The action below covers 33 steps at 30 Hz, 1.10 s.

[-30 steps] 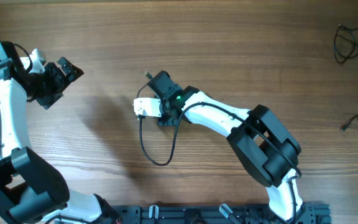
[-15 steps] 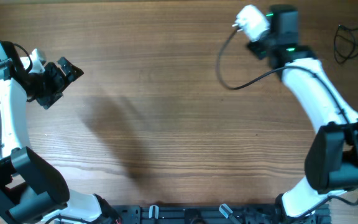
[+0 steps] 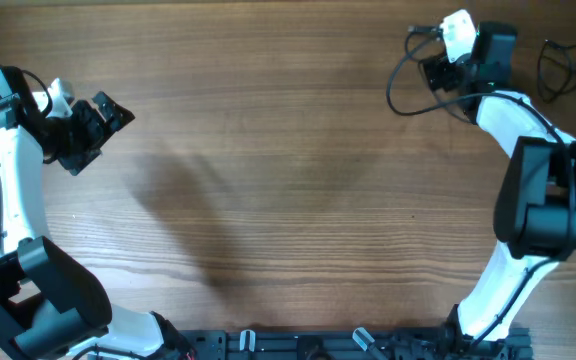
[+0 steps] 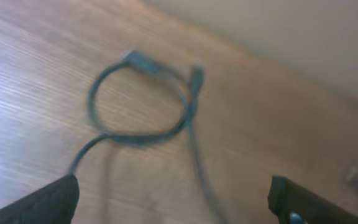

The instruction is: Untangle cables

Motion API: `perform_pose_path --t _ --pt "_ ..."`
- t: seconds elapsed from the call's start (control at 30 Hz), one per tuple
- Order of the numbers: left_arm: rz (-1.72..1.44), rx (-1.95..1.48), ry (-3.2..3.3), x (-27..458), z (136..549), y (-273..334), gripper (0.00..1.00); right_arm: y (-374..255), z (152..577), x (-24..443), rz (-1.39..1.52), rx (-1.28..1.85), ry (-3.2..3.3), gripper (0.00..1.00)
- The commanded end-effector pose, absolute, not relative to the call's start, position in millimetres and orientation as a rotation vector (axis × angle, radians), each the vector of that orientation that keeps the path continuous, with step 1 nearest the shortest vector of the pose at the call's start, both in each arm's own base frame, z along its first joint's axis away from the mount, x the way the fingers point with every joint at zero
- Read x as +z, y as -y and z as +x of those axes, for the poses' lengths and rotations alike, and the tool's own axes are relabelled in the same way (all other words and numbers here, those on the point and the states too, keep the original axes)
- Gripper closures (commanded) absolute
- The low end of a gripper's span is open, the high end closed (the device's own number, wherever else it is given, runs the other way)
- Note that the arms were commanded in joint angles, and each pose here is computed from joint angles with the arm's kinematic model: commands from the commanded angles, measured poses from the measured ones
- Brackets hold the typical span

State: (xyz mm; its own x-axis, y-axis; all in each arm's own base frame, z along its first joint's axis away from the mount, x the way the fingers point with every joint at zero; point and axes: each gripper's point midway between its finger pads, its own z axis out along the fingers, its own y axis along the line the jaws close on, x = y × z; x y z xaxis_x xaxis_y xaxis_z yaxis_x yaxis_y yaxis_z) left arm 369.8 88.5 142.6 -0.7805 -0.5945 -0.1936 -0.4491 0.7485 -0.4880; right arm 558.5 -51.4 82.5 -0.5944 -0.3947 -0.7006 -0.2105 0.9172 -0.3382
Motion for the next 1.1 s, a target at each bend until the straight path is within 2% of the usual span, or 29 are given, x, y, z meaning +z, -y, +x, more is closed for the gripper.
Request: perform_pose_path --t 0.0,0.03,0.13,0.4,0.5,0.6,0.7,0.8,0.97,1.07 --pt "-0.799 -0.595 -2.580 154.6 372.2 -90.4 0.00 42.4 535.8 201.6 -0.138 -0.119 -2.103 0.00" --pt "-0.799 -0.595 -2.580 154.6 372.2 -90.4 0.00 40.8 514.2 235.8 -0.073 -0.085 -2.088 0.00" --pt "-0.799 -0.595 -2.580 154.6 372.2 -90.4 0.00 33.7 442.6 300.4 0.034 -0.023 -2.086 0.00" --pt "-0.799 -0.595 -2.580 154.6 372.3 -90.4 0.00 13.2 247.7 396.1 0.134 0.053 -1.927 0.00" --pt "-0.799 -0.595 -2.580 154.6 372.2 -90.4 0.00 6.3 189.9 415.8 0.116 0.058 -1.784 0.00" --pt "-0.799 -0.595 -2.580 154.6 372.2 -90.4 0.00 2.2 145.6 399.9 0.151 0.087 -1.754 0.00" --pt "-0.799 -0.595 -2.580 154.6 372.2 -90.4 0.00 -5.9 140.6 353.4 0.205 0.187 -1.819 0.00" --pt "-0.800 -0.595 -2.580 154.6 372.2 -90.4 0.00 -19.7 168.2 300.5 0.179 0.300 -1.883 0.00" --pt "-0.799 -0.595 -2.580 154.6 372.2 -90.4 0.00 -15.4 226.0 274.4 0.330 0.459 -1.724 0.00" --pt "-0.800 -0.595 -2.580 154.6 372.2 -90.4 0.00 -15.6 240.3 264.8 0.376 0.534 -1.657 0.00"
